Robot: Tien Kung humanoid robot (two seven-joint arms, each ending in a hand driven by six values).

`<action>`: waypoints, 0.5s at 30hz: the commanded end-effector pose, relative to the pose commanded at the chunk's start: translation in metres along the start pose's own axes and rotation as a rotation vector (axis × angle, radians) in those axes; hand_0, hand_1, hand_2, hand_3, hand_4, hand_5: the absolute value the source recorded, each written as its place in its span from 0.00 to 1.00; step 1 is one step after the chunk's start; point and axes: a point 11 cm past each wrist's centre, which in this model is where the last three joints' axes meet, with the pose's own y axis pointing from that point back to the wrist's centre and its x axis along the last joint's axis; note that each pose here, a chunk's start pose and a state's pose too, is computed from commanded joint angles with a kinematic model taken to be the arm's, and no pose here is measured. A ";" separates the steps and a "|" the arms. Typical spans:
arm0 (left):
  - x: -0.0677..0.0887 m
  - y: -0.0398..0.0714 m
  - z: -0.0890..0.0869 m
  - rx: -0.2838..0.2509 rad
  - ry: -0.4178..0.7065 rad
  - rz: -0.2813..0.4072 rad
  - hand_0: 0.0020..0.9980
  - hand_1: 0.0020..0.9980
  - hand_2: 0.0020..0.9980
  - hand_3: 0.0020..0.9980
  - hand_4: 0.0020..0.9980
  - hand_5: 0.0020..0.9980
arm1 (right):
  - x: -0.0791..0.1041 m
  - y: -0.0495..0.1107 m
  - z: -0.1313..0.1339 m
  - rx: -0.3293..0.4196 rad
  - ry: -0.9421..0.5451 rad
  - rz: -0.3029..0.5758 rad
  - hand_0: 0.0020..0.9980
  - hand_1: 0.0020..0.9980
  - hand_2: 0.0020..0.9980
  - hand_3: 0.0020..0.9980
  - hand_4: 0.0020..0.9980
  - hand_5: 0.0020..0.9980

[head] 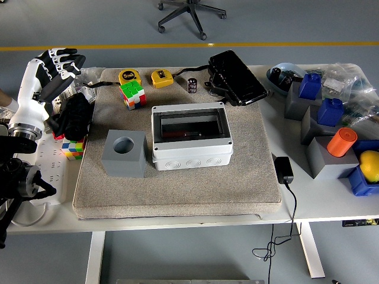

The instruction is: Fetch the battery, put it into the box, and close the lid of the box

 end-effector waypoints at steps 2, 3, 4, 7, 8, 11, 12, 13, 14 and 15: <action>-0.001 0.001 -0.001 0.003 -0.003 -0.003 0.54 0.64 0.61 0.58 0.92 0.42 | -0.001 0.000 0.002 -0.002 -0.001 0.000 0.61 0.63 0.59 0.56 0.90 0.46; -0.001 0.001 -0.001 0.005 -0.007 -0.006 0.54 0.64 0.61 0.58 0.92 0.42 | -0.001 0.000 0.002 -0.003 -0.002 0.001 0.61 0.63 0.59 0.56 0.90 0.46; -0.001 0.002 -0.002 0.007 -0.010 -0.009 0.54 0.64 0.61 0.59 0.92 0.42 | -0.001 0.000 0.002 -0.003 -0.002 0.001 0.61 0.63 0.59 0.56 0.90 0.46; -0.003 0.003 -0.004 0.016 -0.020 -0.020 0.54 0.64 0.61 0.59 0.92 0.42 | -0.002 0.000 0.002 -0.003 -0.003 0.001 0.61 0.63 0.59 0.56 0.90 0.46; -0.004 0.003 -0.005 0.017 -0.022 -0.023 0.54 0.64 0.61 0.59 0.92 0.42 | -0.002 0.000 0.002 -0.002 -0.004 0.001 0.61 0.63 0.59 0.56 0.90 0.46; -0.004 0.004 -0.006 0.023 -0.027 -0.030 0.54 0.64 0.61 0.58 0.92 0.42 | -0.005 0.000 0.002 -0.005 -0.004 -0.003 0.61 0.63 0.59 0.56 0.90 0.46; -0.004 0.004 -0.006 0.024 -0.027 -0.031 0.54 0.64 0.61 0.58 0.92 0.42 | -0.005 0.000 0.002 -0.006 -0.004 -0.004 0.61 0.63 0.59 0.56 0.90 0.46; -0.004 0.005 -0.007 0.024 -0.027 -0.031 0.54 0.64 0.61 0.58 0.92 0.42 | -0.005 0.000 0.003 -0.009 -0.006 -0.003 0.61 0.63 0.59 0.56 0.90 0.46; -0.004 0.005 -0.007 0.024 -0.027 -0.030 0.54 0.64 0.61 0.58 0.92 0.42 | -0.005 0.000 0.004 -0.013 -0.008 -0.003 0.61 0.63 0.59 0.56 0.90 0.46; -0.004 0.005 -0.007 0.025 -0.026 -0.029 0.54 0.64 0.61 0.58 0.92 0.42 | -0.005 0.000 0.005 -0.016 -0.009 -0.004 0.61 0.63 0.59 0.56 0.90 0.46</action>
